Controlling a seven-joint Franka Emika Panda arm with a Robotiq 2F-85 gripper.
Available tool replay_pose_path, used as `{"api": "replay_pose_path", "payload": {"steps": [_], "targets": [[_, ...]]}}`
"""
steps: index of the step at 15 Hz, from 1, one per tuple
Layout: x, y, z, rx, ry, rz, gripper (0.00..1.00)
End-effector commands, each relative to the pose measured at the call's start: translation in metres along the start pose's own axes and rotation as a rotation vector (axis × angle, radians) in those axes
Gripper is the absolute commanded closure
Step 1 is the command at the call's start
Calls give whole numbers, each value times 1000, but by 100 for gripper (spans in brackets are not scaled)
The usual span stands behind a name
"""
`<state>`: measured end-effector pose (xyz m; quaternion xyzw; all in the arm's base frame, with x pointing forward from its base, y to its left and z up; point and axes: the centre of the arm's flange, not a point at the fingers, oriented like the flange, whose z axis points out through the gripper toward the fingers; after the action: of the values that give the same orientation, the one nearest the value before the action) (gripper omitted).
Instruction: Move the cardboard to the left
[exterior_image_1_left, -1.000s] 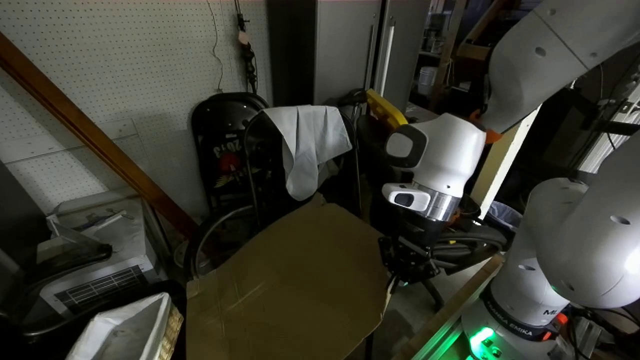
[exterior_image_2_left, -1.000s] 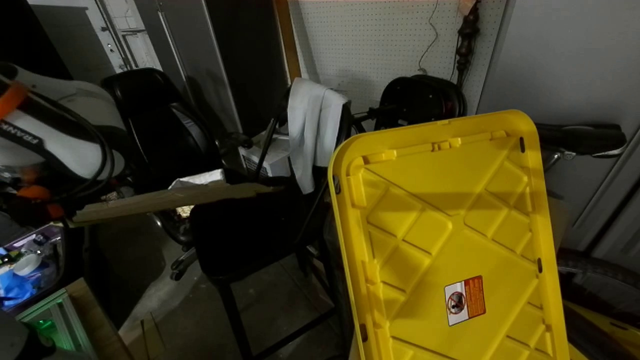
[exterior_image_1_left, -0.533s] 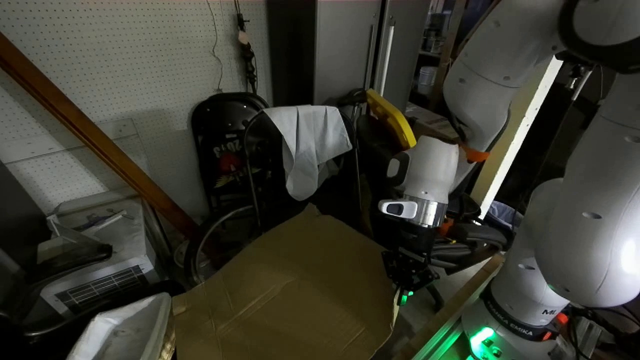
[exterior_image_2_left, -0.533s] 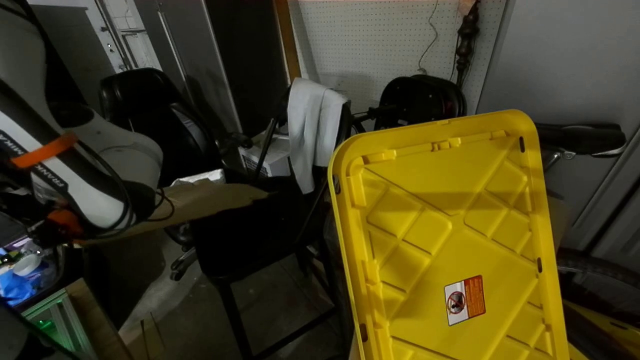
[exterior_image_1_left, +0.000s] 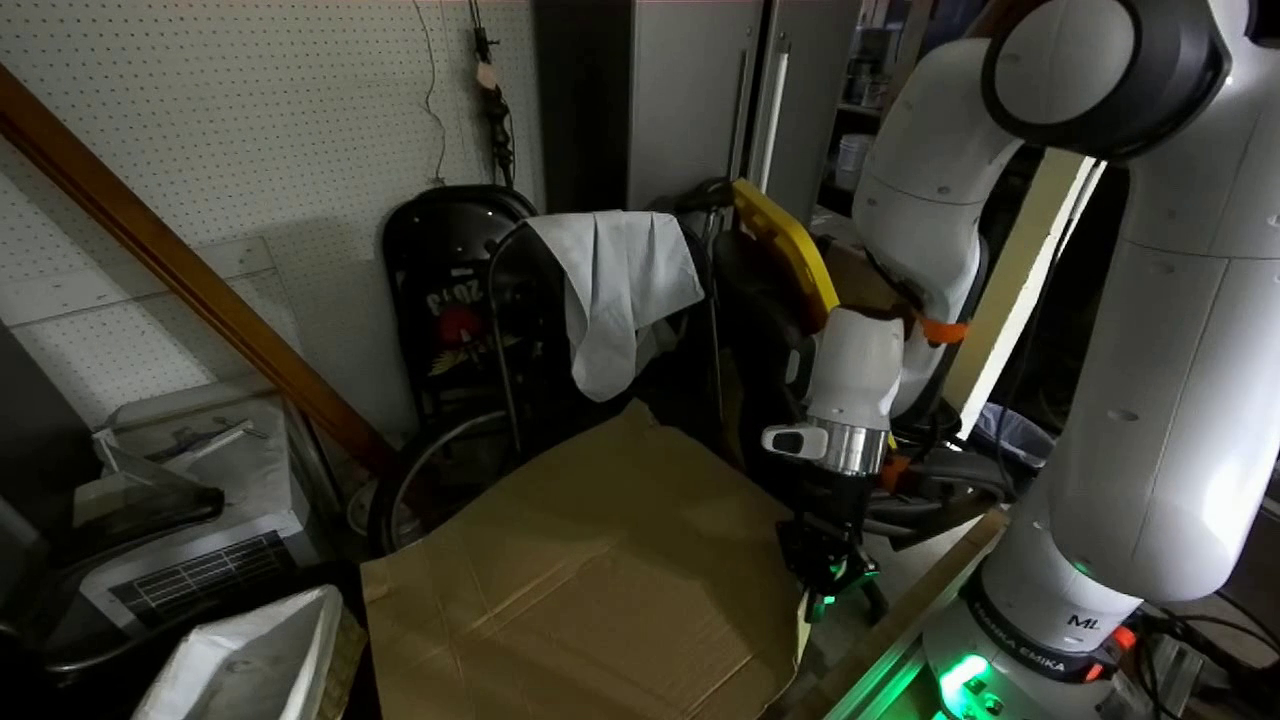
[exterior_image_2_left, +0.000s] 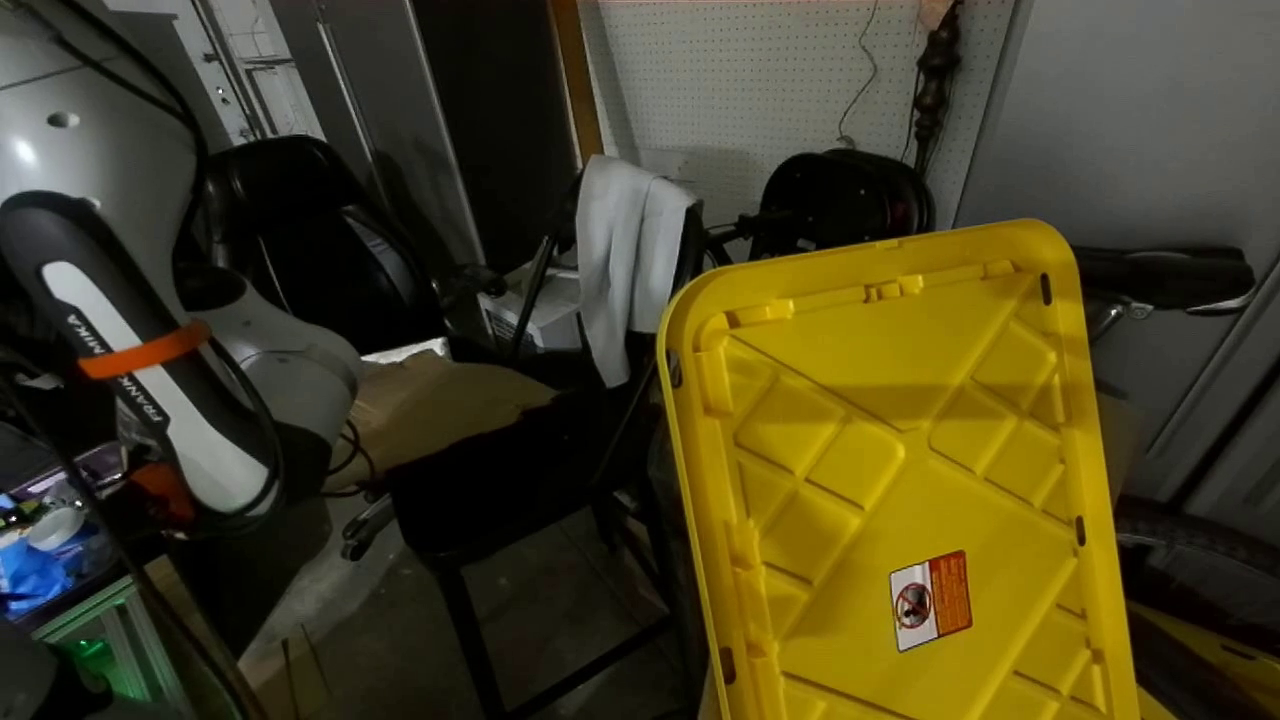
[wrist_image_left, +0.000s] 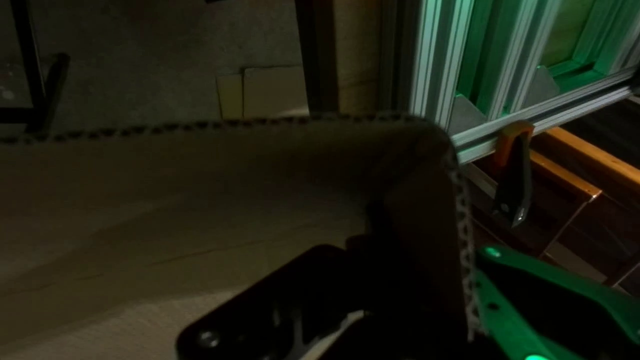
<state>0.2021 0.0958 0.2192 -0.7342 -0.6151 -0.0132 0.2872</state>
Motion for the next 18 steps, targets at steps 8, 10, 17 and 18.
{"api": "replay_pose_path", "payload": {"steps": [8, 10, 17, 18], "targets": [[-3, 3, 0, 13, 7, 32, 99], [-18, 7, 2, 30, 18, 95, 99], [-95, 16, 19, 105, 88, 375, 99], [-107, 16, 22, 110, 95, 419, 99]]}}
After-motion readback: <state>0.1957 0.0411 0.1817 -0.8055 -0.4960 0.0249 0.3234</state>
